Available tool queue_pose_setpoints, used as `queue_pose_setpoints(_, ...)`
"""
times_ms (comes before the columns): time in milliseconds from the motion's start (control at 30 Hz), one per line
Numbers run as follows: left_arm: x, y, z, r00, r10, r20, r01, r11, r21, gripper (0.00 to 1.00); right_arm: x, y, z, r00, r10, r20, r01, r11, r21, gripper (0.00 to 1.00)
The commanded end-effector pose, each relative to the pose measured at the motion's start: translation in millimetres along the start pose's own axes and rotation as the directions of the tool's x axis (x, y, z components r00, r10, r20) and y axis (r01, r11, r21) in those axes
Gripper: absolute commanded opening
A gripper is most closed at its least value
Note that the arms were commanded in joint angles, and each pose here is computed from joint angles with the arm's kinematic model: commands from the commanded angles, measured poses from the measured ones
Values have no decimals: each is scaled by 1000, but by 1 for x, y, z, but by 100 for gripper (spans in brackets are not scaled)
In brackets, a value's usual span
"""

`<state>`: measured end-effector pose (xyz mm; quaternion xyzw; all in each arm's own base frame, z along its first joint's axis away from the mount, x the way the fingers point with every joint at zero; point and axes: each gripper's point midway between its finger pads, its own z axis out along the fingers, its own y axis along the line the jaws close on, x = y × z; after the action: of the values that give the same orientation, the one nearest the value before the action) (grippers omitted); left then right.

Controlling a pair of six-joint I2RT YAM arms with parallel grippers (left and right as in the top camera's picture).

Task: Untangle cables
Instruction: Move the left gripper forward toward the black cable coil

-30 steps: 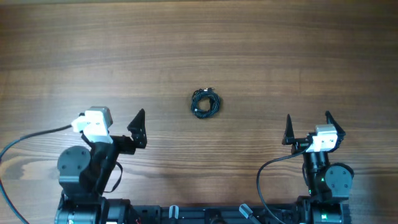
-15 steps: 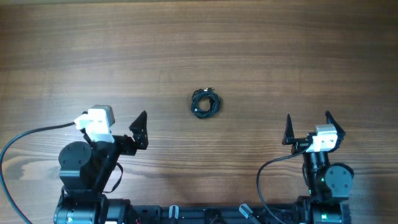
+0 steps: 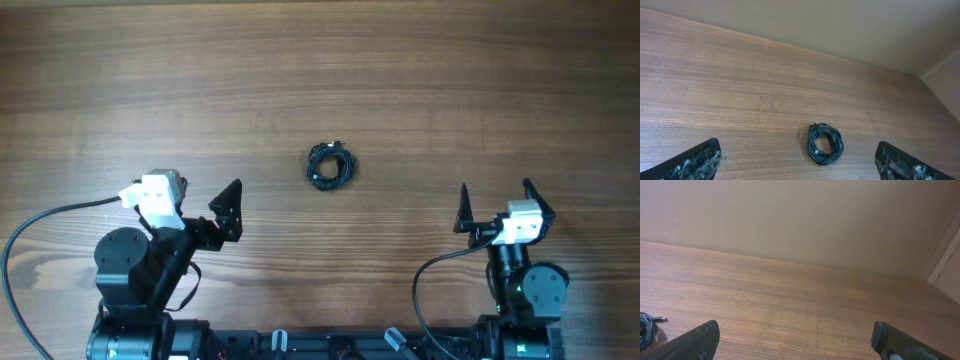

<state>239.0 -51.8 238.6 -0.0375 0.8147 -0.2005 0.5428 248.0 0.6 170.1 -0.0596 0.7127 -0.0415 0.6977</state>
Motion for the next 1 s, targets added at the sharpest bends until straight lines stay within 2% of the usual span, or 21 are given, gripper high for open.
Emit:
queue_pose_setpoints(0, -8, -7, -3, 999, -34, 13, 33, 999, 22, 100, 0, 1, 0, 1000, -13, 1, 13, 1000, -2, 100)
queue_pose_setpoints(133, -7, -5, 0, 998, -63, -23, 63, 998, 8, 100, 0, 1, 0, 1000, -13, 1, 13, 1000, -2, 100)
queue_pose_setpoints(267, -9, -5, 5, 989, -94, -115, 91, 995, -29, 100, 0, 1, 0, 1000, -13, 1, 13, 1000, -2, 100)
queue_pose_setpoints(433, -14, -4, 13, 959, -143, -243, 125, 988, -88, 100, 0, 1, 0, 1000, -13, 1, 13, 1000, -2, 100)
queue_pose_setpoints(600, 3, 3, 22, 916, -223, -332, 183, 972, -149, 100, 0, 1, 0, 1000, -13, 1, 13, 1000, -2, 100)
queue_pose_setpoints(967, 13, -25, 21, 876, -233, -422, 251, 968, -13, 100, 0, 1, 0, 1000, -13, 1, 13, 1000, -2, 100)
